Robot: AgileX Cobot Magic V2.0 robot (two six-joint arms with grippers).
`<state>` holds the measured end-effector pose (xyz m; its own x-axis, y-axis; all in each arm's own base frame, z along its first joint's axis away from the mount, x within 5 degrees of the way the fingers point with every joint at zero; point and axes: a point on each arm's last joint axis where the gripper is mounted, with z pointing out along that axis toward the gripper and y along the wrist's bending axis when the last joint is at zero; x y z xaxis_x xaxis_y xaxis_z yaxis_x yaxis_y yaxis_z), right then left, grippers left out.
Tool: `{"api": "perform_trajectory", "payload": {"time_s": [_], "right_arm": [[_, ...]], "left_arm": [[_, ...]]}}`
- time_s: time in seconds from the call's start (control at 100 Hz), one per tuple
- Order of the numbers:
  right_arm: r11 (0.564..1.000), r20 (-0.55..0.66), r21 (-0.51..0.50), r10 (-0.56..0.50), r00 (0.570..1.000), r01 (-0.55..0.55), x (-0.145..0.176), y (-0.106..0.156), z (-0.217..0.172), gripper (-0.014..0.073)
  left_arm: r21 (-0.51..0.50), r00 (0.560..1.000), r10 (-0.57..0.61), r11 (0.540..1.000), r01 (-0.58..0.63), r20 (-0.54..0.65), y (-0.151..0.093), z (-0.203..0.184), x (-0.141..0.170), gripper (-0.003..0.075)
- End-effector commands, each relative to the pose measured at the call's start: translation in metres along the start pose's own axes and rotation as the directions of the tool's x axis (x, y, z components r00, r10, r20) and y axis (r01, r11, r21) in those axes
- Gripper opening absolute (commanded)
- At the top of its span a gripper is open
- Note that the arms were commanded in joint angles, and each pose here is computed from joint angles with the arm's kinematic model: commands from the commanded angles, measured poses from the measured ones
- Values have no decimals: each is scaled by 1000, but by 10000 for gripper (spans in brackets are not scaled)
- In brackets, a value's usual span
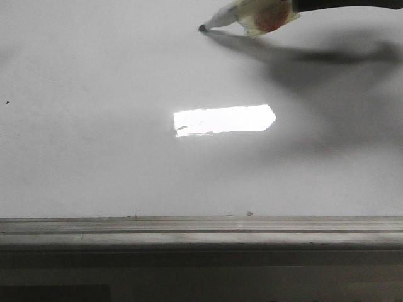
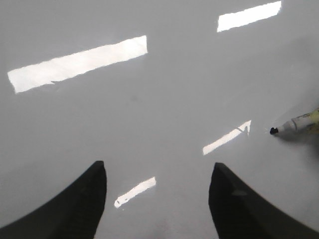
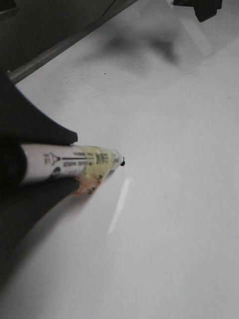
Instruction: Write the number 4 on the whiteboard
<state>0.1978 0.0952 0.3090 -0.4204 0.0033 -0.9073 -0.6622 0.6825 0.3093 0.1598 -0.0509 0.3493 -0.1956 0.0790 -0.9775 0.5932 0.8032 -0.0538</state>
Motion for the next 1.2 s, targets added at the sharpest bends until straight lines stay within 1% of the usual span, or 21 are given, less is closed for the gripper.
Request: {"api": "perform_trajectory", "payload": {"time_s": [0.0,0.11,0.25,0.36,0.5,0.64,0.72,0.81,0.86,0.98,1.02,1.19], "right_arm": [[1000,13,-23,-12,1000,13,-7,1,2,-61],[997,-27,-71,-14,1000,12,-3,3,5,-61],[998,-53,-62,-21,998,18,0,2,5,-61],[1000,-34,6,-4,999,5,-3,0,1,-52],[995,-9,96,-34,999,34,-8,2,-14,-52],[985,-62,159,-52,997,62,-5,6,-29,-52],[987,-51,143,-63,997,69,-6,13,-36,-52],[993,-7,79,-91,996,92,-10,23,-40,-53],[996,23,61,-70,997,69,-12,25,-41,-53],[996,44,75,-41,998,38,-14,21,-36,-53],[996,41,74,-46,998,43,-14,19,-33,-53],[999,83,38,-36,996,33,-18,15,-23,-53]], "left_arm": [[-7,997,-26,1000,26,69,-1,-4,-13,406],[-7,997,-28,1000,28,70,-1,-4,-13,406],[-5,997,-32,999,32,73,-1,-4,-13,406],[-5,997,-33,999,33,74,-1,-4,-13,406],[-5,997,-34,999,35,75,-1,-4,-13,406],[-5,997,-34,999,35,75,-1,-4,-13,406],[-4,996,-36,999,36,77,-1,-4,-14,406],[-4,996,-38,999,38,78,-1,-4,-14,406],[-3,996,-39,999,40,79,-1,-4,-14,406],[-2,996,-44,999,44,83,-2,-4,-14,406],[-2,995,-46,999,46,85,-2,-4,-14,406],[-1,995,-48,999,48,86,-2,-4,-14,406]]}}
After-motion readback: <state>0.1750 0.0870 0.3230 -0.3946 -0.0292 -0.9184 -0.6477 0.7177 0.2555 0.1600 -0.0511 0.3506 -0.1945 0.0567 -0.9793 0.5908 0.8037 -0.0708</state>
